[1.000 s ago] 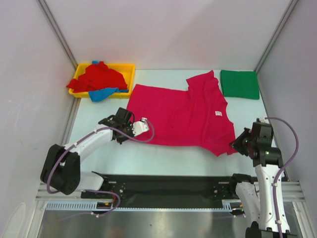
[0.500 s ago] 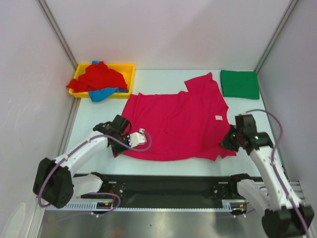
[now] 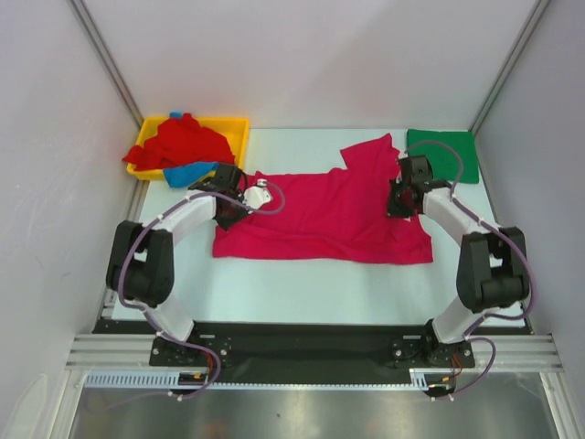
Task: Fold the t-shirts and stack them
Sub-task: Fold the tshirt
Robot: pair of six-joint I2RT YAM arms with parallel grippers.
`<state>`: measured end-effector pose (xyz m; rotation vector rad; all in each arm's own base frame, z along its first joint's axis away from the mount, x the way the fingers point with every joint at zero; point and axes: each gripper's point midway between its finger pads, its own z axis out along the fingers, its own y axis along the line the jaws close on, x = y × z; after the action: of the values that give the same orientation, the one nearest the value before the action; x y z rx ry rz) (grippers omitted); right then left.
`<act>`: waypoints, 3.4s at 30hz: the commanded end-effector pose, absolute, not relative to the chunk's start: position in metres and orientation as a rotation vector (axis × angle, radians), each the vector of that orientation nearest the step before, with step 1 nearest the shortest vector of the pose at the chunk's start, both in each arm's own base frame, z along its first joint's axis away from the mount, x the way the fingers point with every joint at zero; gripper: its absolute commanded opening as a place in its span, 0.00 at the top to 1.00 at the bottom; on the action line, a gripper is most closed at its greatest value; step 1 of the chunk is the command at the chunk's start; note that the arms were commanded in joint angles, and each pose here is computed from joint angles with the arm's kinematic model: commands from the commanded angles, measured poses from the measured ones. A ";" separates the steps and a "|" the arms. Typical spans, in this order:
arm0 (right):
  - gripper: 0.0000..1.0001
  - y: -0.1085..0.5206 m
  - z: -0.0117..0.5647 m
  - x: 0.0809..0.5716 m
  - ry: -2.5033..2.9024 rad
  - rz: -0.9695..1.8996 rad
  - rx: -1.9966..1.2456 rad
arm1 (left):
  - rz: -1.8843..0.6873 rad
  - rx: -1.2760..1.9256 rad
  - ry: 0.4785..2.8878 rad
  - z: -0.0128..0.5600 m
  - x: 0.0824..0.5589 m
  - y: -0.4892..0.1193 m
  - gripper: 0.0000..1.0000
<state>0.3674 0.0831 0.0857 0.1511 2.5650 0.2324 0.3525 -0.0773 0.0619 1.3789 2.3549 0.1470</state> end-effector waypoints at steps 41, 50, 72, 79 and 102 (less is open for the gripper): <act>0.33 -0.029 0.040 0.301 2.564 0.340 0.922 | 0.264 1.447 2.104 0.044 0.346 -0.084 0.15; 0.89 -0.036 0.029 0.296 2.585 0.287 0.949 | 0.255 1.554 2.226 0.003 0.306 -0.070 0.94; 0.78 -0.029 0.069 0.185 2.628 0.131 1.313 | -0.034 1.697 2.585 0.026 0.162 -0.035 0.89; 0.43 -0.063 0.102 0.208 2.496 0.041 1.308 | -0.113 1.752 2.546 0.053 0.168 -0.044 0.19; 0.73 0.102 0.022 0.265 2.866 0.477 0.698 | -0.200 0.996 2.297 0.119 0.327 -0.152 0.14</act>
<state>0.2532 0.0971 0.0319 0.6764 2.8863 0.4384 0.3222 -0.1685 0.1292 1.0846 2.2617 -0.2900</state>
